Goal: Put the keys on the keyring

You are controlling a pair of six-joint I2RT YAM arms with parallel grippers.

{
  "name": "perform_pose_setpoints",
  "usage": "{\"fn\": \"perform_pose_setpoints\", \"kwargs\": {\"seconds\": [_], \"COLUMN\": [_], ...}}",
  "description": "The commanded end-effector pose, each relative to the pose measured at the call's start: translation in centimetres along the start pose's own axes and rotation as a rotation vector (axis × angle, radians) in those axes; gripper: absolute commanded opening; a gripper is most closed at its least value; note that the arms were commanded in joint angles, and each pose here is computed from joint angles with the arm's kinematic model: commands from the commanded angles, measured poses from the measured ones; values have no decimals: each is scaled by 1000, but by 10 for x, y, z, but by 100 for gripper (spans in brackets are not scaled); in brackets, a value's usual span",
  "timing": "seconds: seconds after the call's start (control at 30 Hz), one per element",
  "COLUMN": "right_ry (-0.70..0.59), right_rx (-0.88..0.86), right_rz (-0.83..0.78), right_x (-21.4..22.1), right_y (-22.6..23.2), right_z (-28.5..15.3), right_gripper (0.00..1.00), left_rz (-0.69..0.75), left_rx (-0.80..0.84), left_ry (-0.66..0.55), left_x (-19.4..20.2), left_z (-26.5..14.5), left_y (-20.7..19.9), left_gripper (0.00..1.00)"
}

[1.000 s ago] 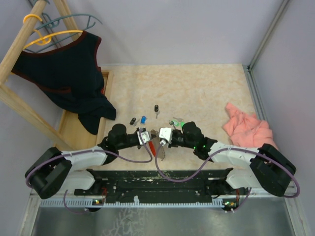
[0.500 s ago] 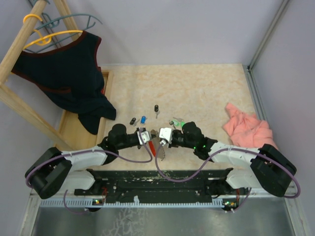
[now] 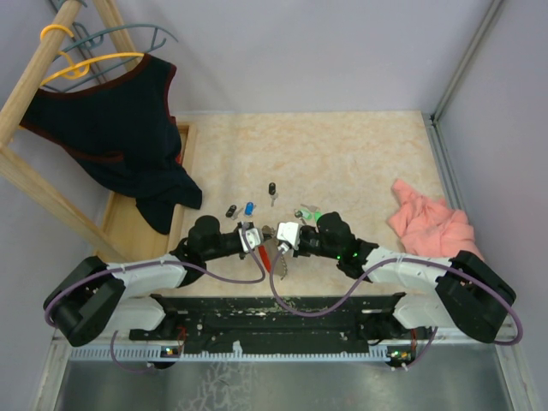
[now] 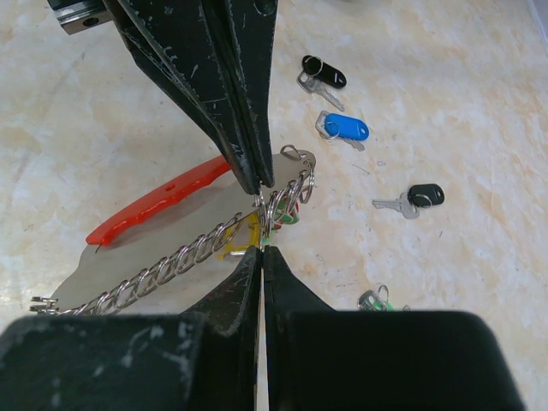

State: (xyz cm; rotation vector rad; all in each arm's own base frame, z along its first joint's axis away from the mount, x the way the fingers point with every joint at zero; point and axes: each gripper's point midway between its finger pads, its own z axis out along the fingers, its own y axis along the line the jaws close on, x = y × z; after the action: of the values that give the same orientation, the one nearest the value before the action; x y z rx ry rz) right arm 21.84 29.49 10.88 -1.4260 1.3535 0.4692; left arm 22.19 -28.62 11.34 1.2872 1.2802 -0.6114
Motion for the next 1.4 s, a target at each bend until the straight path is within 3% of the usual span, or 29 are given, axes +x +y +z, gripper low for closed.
{"fn": "perform_pose_setpoints", "kwargs": {"seconds": [0.0, 1.37], "right_ry": [-107, -134], "right_rx": [51, 34], "right_rz": [-16, -7], "right_x": [-40, -47], "right_y": [-19, -17], "right_z": [1, 1], "right_gripper": [0, 0], "left_rz": [26, 23], "left_rx": [7, 22], "left_ry": [-45, -44], "left_x": [-12, -11], "left_z": [1, 3], "left_y": [0, -2], "left_gripper": [1, 1]}}
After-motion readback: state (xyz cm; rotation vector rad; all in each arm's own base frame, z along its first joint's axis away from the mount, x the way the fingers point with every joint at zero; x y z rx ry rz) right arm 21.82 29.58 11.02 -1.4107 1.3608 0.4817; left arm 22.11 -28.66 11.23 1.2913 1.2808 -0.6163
